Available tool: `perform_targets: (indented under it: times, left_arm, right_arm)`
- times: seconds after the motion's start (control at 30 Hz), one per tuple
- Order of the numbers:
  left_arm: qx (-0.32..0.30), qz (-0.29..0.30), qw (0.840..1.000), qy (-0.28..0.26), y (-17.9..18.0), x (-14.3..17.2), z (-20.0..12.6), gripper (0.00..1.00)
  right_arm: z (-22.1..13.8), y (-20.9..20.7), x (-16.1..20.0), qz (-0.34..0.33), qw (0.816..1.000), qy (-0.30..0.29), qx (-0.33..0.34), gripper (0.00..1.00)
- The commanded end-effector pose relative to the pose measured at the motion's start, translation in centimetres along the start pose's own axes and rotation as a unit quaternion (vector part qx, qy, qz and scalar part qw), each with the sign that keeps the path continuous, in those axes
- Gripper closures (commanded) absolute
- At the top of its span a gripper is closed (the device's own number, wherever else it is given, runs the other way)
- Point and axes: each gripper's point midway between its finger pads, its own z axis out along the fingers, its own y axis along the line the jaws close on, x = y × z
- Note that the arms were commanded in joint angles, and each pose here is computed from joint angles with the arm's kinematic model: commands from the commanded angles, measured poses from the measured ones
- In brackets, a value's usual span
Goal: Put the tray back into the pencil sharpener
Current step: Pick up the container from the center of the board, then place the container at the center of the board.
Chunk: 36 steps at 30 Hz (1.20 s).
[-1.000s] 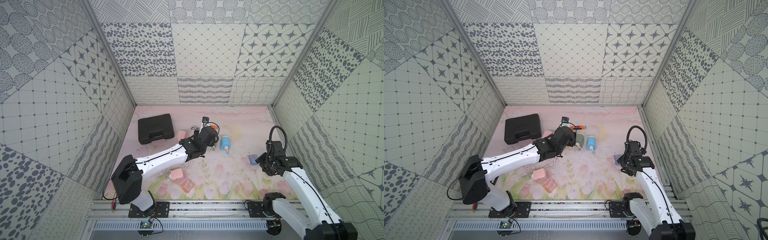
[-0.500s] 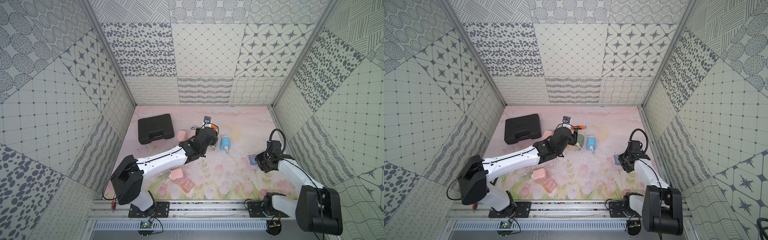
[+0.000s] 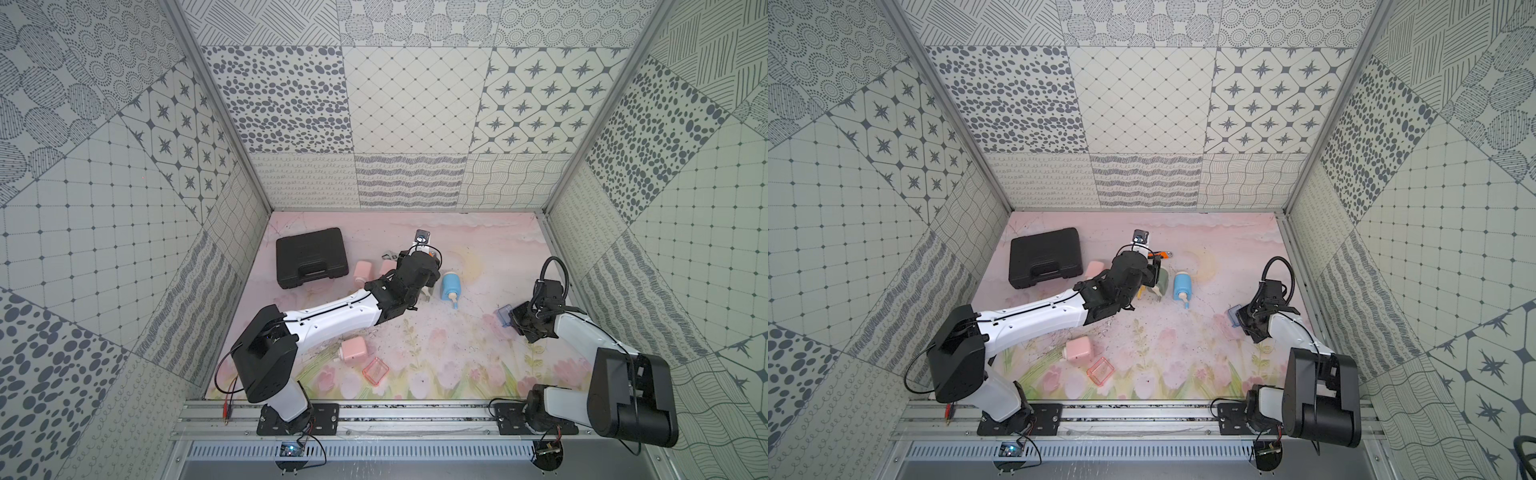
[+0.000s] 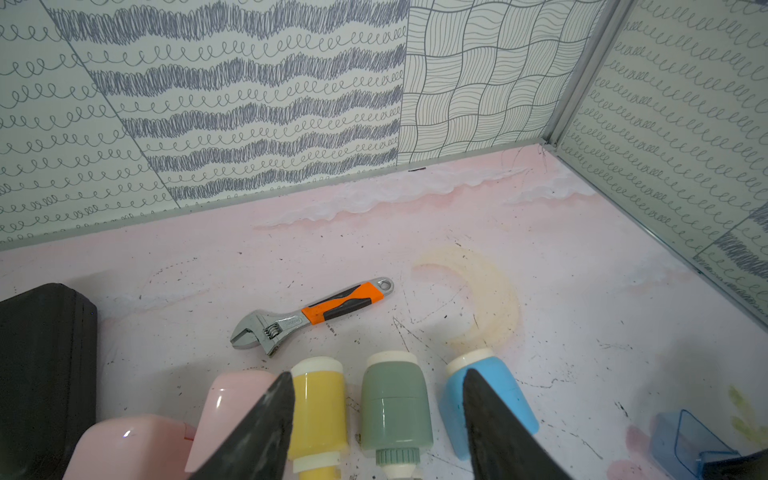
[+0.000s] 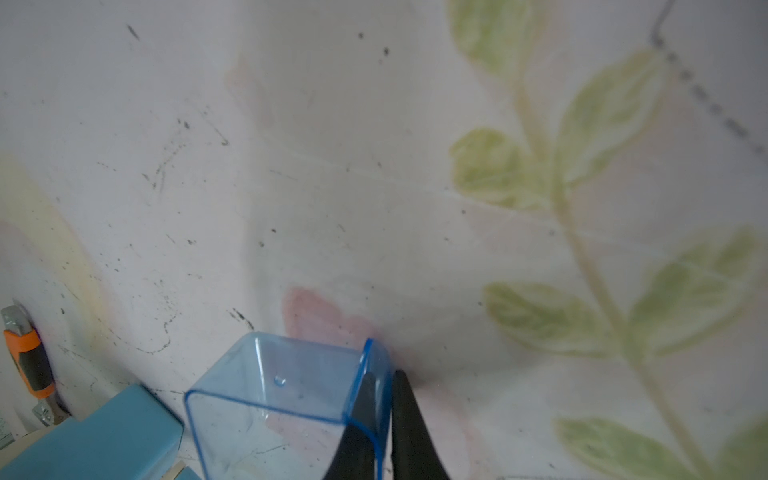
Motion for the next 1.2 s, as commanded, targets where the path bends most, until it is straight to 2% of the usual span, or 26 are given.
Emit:
perform_targets:
  times: [0.0, 0.27, 0.4, 0.5, 0.67, 0.83, 0.97, 1.17]
  left_arm:
    - [0.003, 0.003, 1.0, -0.029, -0.3, -1.8, 0.0, 0.37]
    - [-0.025, 0.008, 0.999, -0.028, 1.1, -2.0, -0.5, 0.37]
    - [-0.045, -0.003, 0.999, -0.027, 2.6, -1.9, -0.8, 0.37]
    - [-0.06, -0.032, 0.997, -0.023, 4.1, -1.4, -1.1, 0.37]
    - [-0.084, -0.108, 0.991, 0.001, 7.0, 0.9, -1.7, 0.37]
    - [-0.097, -0.151, 0.984, 0.009, 8.8, 2.2, -2.5, 0.38]
    - [-0.103, -0.157, 0.982, 0.011, 9.4, 2.4, -2.9, 0.38]
    - [-0.109, -0.157, 0.982, 0.013, 10.0, 2.7, -3.1, 0.38]
  right_arm:
    - [-1.3, 1.2, -0.7, -0.028, 0.999, -0.012, -0.019, 0.91]
    - [-7.9, 3.2, -1.0, -0.16, 0.985, -0.062, -0.037, 0.99]
    - [-10.0, 3.5, 1.5, -0.249, 0.967, -0.06, -0.013, 0.99]
    - [-10.3, 3.6, 4.8, -0.327, 0.944, -0.05, 0.013, 0.99]
    - [-8.8, 2.5, 9.6, -0.424, 0.902, -0.031, 0.072, 0.99]
    - [-5.7, 1.3, 14.0, -0.495, 0.861, 0.012, 0.117, 0.98]
    - [-3.2, 0.7, 15.4, -0.502, 0.855, 0.033, 0.127, 0.97]
    - [-1.6, 0.6, 15.3, -0.508, 0.85, 0.027, 0.135, 0.97]
